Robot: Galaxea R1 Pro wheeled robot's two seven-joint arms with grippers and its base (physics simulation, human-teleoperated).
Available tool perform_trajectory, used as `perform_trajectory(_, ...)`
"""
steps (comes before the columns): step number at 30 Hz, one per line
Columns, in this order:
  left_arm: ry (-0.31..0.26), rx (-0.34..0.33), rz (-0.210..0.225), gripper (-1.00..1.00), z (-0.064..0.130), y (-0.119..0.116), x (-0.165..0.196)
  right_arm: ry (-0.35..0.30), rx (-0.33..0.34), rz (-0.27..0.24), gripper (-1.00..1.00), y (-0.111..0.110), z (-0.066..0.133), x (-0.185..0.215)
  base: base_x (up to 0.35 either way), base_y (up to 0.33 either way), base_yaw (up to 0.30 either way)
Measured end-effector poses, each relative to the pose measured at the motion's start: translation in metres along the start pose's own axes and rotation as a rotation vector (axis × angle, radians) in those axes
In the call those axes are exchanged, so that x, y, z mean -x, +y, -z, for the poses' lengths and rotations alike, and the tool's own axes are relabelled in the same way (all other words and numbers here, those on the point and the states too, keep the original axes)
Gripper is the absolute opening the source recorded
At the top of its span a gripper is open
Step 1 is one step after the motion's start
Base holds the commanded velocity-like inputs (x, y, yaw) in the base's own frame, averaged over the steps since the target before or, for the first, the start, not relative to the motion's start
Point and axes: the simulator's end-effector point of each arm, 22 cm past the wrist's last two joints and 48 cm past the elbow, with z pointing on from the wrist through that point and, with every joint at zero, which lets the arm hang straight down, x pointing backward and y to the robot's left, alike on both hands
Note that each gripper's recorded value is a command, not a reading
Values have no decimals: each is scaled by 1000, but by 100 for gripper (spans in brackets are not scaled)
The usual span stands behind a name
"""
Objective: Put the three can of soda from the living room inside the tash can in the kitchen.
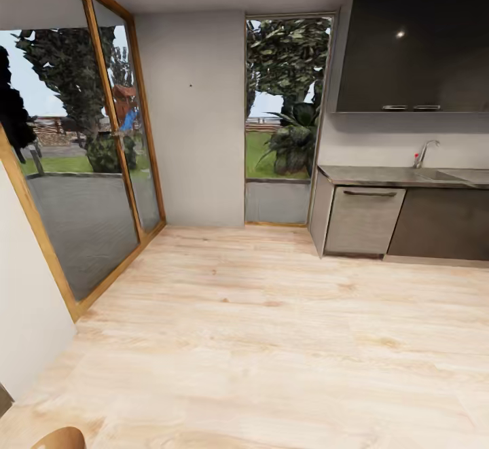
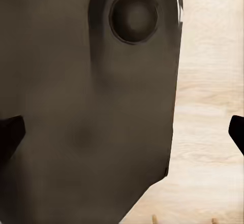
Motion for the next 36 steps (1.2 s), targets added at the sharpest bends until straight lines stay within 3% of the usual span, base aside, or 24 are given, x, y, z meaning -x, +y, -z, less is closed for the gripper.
perform_trajectory(6,-6,-21,0,100,0,-18,-5,-66,20,6,100,16,1,40,0,0,0)
perform_trajectory(21,-6,-24,2,100,0,-20,-7,-73,20,6,100,16,1,46,0,0,0)
perform_trajectory(28,15,-30,29,100,1,-2,-21,-116,22,-11,100,-6,5,88,0,0,0)
perform_trajectory(29,40,-167,101,100,6,1,-4,58,273,-27,100,35,18,77,0,0,0)
perform_trajectory(30,-83,-236,141,100,16,3,61,-23,318,-11,100,42,31,128,0,0,0)
perform_trajectory(31,-272,-280,127,100,43,2,149,-196,322,26,100,43,58,207,0,0,0)
perform_trajectory(32,-499,-320,89,100,95,2,244,-412,319,72,100,44,109,296,0,0,0)
perform_trajectory(33,-719,-355,42,100,166,3,323,-562,313,100,100,44,156,350,0,0,0)
perform_trajectory(34,-762,-388,40,100,184,4,334,-546,306,93,100,40,151,346,0,0,0)
perform_trajectory(35,-833,-465,58,100,215,16,348,-574,290,63,100,26,161,357,0,0,0)
perform_trajectory(36,-854,-482,63,100,223,22,351,-582,285,49,100,21,164,360,0,0,0)
